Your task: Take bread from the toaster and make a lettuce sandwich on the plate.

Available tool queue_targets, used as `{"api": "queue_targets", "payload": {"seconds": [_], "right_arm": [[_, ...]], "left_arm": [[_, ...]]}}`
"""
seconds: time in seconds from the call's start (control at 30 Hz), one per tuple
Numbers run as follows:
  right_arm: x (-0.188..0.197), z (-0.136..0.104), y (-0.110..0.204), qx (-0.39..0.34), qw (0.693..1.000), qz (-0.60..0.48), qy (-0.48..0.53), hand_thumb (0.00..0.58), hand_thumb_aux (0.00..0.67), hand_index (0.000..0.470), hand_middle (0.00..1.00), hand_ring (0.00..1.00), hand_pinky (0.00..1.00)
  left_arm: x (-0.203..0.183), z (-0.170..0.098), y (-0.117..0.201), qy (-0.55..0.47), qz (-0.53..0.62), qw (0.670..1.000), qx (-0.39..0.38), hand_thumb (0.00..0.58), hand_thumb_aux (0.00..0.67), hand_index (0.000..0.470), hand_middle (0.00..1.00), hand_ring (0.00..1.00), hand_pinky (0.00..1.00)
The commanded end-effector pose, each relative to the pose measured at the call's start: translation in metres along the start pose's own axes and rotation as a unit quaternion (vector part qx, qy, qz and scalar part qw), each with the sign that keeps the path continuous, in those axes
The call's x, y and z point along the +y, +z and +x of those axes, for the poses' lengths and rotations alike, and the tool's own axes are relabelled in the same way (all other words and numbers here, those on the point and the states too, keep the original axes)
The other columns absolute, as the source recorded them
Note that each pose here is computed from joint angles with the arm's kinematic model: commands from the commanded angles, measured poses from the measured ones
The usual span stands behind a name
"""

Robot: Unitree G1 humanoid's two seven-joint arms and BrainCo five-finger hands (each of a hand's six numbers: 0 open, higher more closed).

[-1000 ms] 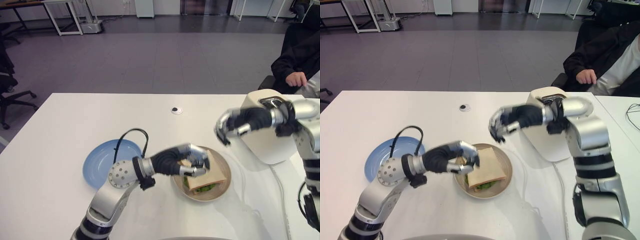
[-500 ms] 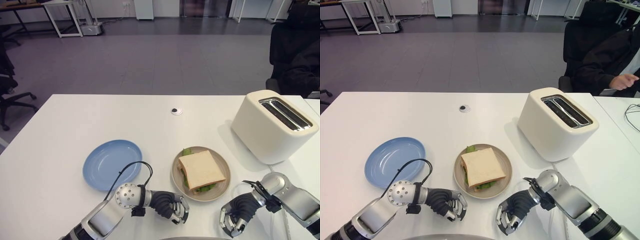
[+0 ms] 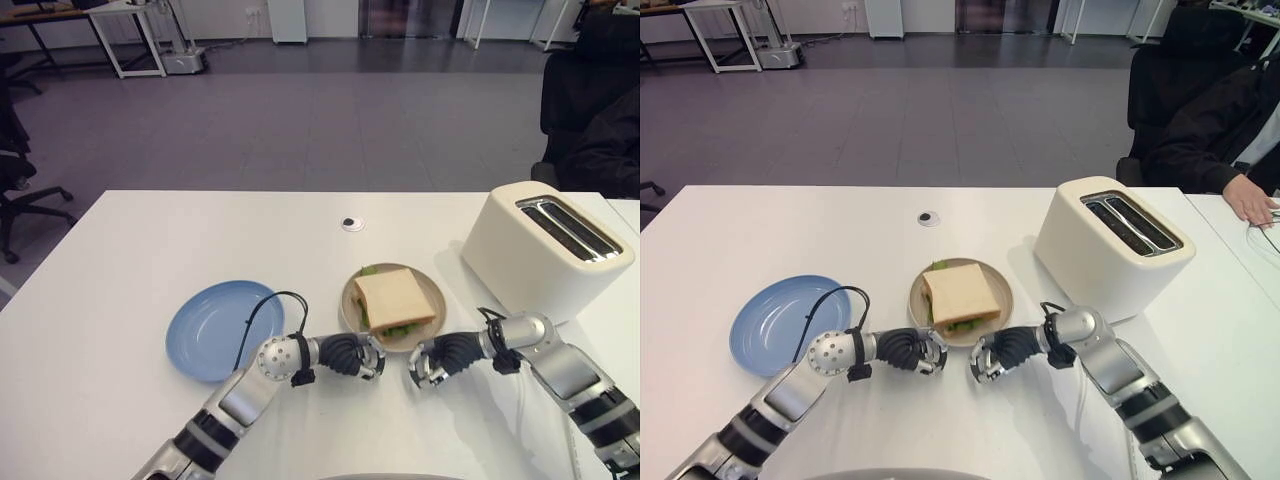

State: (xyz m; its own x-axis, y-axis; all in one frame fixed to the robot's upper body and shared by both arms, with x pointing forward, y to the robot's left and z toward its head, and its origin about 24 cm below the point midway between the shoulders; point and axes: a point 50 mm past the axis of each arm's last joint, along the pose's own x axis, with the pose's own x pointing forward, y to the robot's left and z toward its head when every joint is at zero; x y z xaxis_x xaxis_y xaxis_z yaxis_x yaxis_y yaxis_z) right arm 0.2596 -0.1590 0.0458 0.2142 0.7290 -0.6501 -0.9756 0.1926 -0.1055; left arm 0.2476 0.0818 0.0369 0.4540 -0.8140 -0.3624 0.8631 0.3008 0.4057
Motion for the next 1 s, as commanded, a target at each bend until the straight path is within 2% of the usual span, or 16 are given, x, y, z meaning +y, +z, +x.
{"api": "queue_targets", "payload": {"seconds": [0.03,0.17,0.33,0.5,0.57,0.6,0.63,0.67,0.7,0.73,0.8,0.9,1.0], "right_arm": [[-0.006,0.024,-0.026,0.051,0.996,0.055,-0.044,0.580,0.670,0.470,1.00,1.00,1.00],[-0.024,0.038,-0.017,0.036,0.994,0.062,-0.084,0.580,0.670,0.470,1.00,1.00,1.00],[-0.037,0.055,-0.014,0.022,0.988,0.097,-0.119,0.580,0.670,0.470,1.00,1.00,1.00],[-0.035,0.033,-0.003,-0.017,0.994,0.079,-0.068,0.580,0.670,0.470,1.00,1.00,1.00],[-0.028,0.014,0.018,-0.078,0.994,0.068,-0.015,0.580,0.670,0.470,1.00,1.00,1.00],[-0.024,0.001,0.034,-0.125,0.990,0.070,0.006,0.564,0.557,0.391,1.00,1.00,1.00],[-0.023,-0.012,0.051,-0.179,0.981,0.076,0.005,0.472,0.381,0.267,0.89,0.89,0.89],[-0.026,-0.022,0.066,-0.227,0.970,0.084,-0.023,0.307,0.210,0.147,0.75,0.75,0.75],[-0.033,-0.029,0.079,-0.265,0.956,0.094,-0.081,0.000,0.000,0.000,0.38,0.38,0.38],[-0.036,-0.032,0.087,-0.292,0.942,0.103,-0.130,0.000,0.000,0.000,0.00,0.00,0.00],[-0.038,-0.036,0.101,-0.342,0.903,0.122,-0.230,0.000,0.000,0.000,0.00,0.00,0.00],[-0.023,-0.039,0.117,-0.388,0.829,0.071,-0.395,0.000,0.000,0.000,0.00,0.00,0.00],[0.001,-0.023,0.106,-0.381,0.806,0.056,-0.450,0.000,0.000,0.000,0.00,0.00,0.00]], "left_arm": [[0.023,0.018,-0.017,0.031,-0.023,0.999,0.014,0.580,0.670,0.470,1.00,1.00,1.00],[0.048,0.024,-0.035,0.083,-0.038,0.995,0.027,0.580,0.670,0.470,1.00,1.00,1.00],[0.052,0.032,-0.048,0.107,-0.063,0.992,0.027,0.580,0.670,0.470,1.00,1.00,1.00],[0.052,0.025,-0.032,0.083,-0.076,0.993,-0.043,0.580,0.670,0.470,1.00,1.00,1.00],[0.047,0.014,-0.012,0.060,-0.087,0.990,-0.093,0.580,0.670,0.470,1.00,1.00,1.00],[0.046,0.005,0.004,0.060,-0.098,0.984,-0.134,0.580,0.670,0.470,0.91,0.91,0.91],[0.049,-0.006,0.025,0.080,-0.115,0.972,-0.189,0.580,0.670,0.470,0.68,0.68,0.68],[0.055,-0.018,0.043,0.115,-0.131,0.955,-0.240,0.580,0.670,0.470,0.44,0.44,0.44],[0.062,-0.030,0.059,0.171,-0.150,0.931,-0.285,0.538,0.489,0.343,0.00,0.00,0.00],[0.069,-0.041,0.067,0.225,-0.164,0.909,-0.310,0.000,0.000,0.000,0.00,0.00,0.00],[0.075,-0.056,0.070,0.333,-0.162,0.881,-0.296,0.000,0.000,0.000,0.00,0.00,0.00],[0.070,-0.072,0.069,0.449,-0.101,0.856,-0.234,0.000,0.000,0.000,0.00,0.00,0.00],[0.060,-0.078,0.064,0.501,-0.068,0.839,-0.199,0.000,0.000,0.000,0.00,0.00,0.00]]}}
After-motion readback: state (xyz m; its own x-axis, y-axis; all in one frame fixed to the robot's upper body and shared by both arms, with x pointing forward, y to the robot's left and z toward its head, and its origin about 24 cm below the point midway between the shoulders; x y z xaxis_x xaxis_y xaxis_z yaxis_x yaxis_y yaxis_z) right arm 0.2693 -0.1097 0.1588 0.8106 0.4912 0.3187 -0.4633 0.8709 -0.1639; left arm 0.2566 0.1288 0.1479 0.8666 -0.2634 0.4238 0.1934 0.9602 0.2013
